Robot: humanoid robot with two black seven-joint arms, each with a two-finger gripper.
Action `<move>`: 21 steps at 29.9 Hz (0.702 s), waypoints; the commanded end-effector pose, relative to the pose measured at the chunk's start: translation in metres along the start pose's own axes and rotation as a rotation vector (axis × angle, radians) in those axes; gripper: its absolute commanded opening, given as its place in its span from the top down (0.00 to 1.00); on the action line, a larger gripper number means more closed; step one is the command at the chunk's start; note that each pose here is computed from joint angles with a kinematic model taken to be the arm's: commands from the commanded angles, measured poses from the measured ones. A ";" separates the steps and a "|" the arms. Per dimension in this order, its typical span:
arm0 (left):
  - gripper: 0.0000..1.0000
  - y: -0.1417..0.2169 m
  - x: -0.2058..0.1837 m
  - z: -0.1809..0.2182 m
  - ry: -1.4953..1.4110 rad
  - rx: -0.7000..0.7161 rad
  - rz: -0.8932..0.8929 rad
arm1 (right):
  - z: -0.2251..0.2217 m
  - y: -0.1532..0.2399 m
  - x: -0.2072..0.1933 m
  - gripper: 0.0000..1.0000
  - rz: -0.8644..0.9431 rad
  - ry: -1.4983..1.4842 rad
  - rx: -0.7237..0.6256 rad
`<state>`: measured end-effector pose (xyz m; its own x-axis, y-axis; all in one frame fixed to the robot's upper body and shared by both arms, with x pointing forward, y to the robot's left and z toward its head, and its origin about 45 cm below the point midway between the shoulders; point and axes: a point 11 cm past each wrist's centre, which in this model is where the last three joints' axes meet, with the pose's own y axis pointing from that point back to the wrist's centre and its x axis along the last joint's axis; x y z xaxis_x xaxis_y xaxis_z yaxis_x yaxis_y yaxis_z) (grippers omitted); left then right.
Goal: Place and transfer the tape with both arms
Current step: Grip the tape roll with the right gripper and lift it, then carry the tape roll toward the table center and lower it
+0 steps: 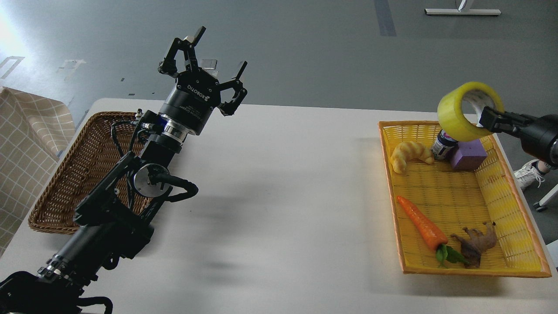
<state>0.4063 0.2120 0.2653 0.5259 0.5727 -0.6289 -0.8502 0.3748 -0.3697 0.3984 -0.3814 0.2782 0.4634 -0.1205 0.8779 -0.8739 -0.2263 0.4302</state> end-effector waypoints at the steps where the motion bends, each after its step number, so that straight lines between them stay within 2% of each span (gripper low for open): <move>1: 0.02 0.000 0.000 0.001 -0.001 -0.001 0.000 | -0.030 -0.018 0.005 0.92 -0.001 0.018 0.066; 9: 0.02 0.002 0.003 0.003 0.001 -0.010 0.008 | -0.115 -0.057 -0.012 0.92 -0.067 0.087 0.213; 16: 0.02 0.002 0.004 0.005 -0.003 -0.014 0.011 | -0.181 -0.074 -0.034 0.92 -0.112 0.115 0.316; 21: 0.02 0.003 0.005 0.007 -0.004 -0.018 0.014 | -0.202 -0.076 -0.049 0.92 -0.142 0.122 0.360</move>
<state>0.4065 0.2203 0.2654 0.5153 0.5803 -0.6307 -0.8570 0.3563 -0.3723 0.4182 -0.1765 0.2521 0.5237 0.0265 0.8515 -0.7101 -0.5386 0.4535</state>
